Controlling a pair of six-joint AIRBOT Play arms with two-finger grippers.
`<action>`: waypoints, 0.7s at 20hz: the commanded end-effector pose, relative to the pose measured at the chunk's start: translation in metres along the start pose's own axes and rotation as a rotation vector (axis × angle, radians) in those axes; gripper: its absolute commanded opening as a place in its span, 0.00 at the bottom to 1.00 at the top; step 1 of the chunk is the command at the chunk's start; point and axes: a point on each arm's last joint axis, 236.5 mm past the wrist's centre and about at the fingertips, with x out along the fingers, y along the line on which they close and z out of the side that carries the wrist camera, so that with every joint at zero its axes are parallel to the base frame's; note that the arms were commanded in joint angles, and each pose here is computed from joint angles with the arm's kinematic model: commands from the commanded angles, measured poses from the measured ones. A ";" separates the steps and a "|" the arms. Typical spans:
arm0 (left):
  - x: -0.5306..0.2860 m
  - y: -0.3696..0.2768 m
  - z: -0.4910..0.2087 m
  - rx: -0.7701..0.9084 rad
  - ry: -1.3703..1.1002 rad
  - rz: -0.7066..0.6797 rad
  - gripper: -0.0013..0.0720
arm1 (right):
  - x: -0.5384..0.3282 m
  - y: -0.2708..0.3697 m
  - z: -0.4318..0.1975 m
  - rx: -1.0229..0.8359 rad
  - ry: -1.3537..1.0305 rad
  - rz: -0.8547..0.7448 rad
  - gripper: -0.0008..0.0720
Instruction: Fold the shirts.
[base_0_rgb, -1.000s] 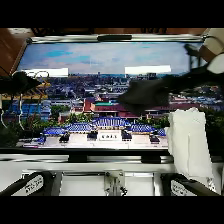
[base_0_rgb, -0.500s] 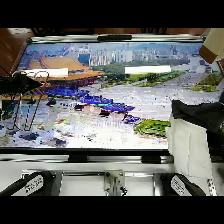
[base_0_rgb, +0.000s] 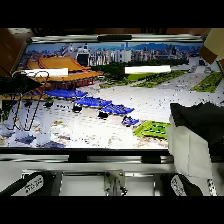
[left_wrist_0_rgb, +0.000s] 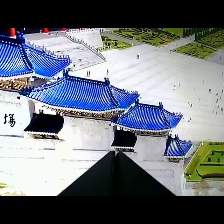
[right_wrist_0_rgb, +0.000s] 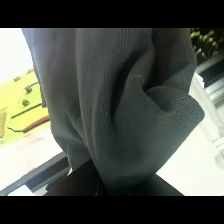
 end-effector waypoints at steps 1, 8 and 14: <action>0.000 0.000 0.000 0.004 -0.001 0.000 0.06 | 0.022 -0.013 -0.078 0.030 0.192 -0.042 0.12; 0.000 -0.002 -0.003 0.004 0.015 -0.005 0.06 | 0.090 -0.053 -0.168 0.039 0.463 -0.204 0.12; 0.000 -0.002 -0.005 0.004 0.021 -0.007 0.06 | 0.101 -0.091 -0.191 0.012 0.546 -0.372 0.71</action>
